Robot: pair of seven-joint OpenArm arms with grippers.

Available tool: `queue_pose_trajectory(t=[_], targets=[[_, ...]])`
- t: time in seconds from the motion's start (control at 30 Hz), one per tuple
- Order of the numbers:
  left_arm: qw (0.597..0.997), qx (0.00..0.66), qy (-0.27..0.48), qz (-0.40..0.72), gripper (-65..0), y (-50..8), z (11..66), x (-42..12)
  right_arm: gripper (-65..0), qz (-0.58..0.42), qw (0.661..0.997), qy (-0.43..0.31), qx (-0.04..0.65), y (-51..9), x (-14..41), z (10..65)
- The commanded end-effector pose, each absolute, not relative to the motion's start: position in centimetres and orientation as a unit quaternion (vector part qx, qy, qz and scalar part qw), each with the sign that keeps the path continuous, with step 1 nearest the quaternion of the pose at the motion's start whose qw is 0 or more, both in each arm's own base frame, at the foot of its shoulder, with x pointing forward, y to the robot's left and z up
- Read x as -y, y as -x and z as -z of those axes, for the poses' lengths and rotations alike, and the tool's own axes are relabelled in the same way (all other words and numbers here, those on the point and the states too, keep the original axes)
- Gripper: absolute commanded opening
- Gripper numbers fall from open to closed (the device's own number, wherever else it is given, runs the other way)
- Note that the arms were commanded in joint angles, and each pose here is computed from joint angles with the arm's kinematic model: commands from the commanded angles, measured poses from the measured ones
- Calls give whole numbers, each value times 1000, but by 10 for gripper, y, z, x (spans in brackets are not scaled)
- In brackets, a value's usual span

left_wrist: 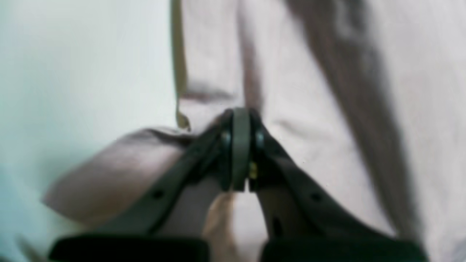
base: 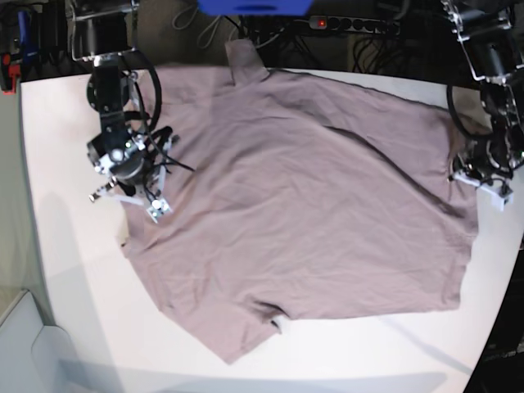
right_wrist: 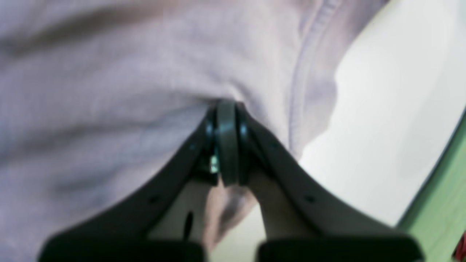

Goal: Layout the t-shirt on the table in an organized manner, then fold the t-shirt properly
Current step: 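Grasp the shirt edge with the left gripper and pull it outward, then drag the shirt with both grippers, rotating it to lie straight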

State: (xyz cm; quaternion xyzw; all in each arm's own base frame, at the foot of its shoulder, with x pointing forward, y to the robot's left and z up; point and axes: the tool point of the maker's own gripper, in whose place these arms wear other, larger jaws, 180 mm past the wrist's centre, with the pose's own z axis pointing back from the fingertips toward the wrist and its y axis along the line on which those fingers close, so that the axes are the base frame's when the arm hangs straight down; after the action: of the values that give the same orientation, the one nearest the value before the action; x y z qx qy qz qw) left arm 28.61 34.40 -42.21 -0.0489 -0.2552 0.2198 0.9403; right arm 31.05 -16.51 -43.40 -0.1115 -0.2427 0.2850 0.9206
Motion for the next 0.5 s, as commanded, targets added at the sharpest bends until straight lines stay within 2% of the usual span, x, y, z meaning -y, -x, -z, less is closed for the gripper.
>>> queue_pose_trajectory(t=[0.0, 0.17, 0.47], targets=[[933, 284, 33, -219, -650, -291, 397, -361, -650, -284, 926, 107, 223, -306, 168, 444], [927, 288, 28, -237, -650, -253, 383, -362, -650, -281, 932, 100, 204, -319, 181, 465], [933, 250, 20, -258, -650, -200, 426, -353, -650, -267, 933, 123, 210, -371, 212, 449]])
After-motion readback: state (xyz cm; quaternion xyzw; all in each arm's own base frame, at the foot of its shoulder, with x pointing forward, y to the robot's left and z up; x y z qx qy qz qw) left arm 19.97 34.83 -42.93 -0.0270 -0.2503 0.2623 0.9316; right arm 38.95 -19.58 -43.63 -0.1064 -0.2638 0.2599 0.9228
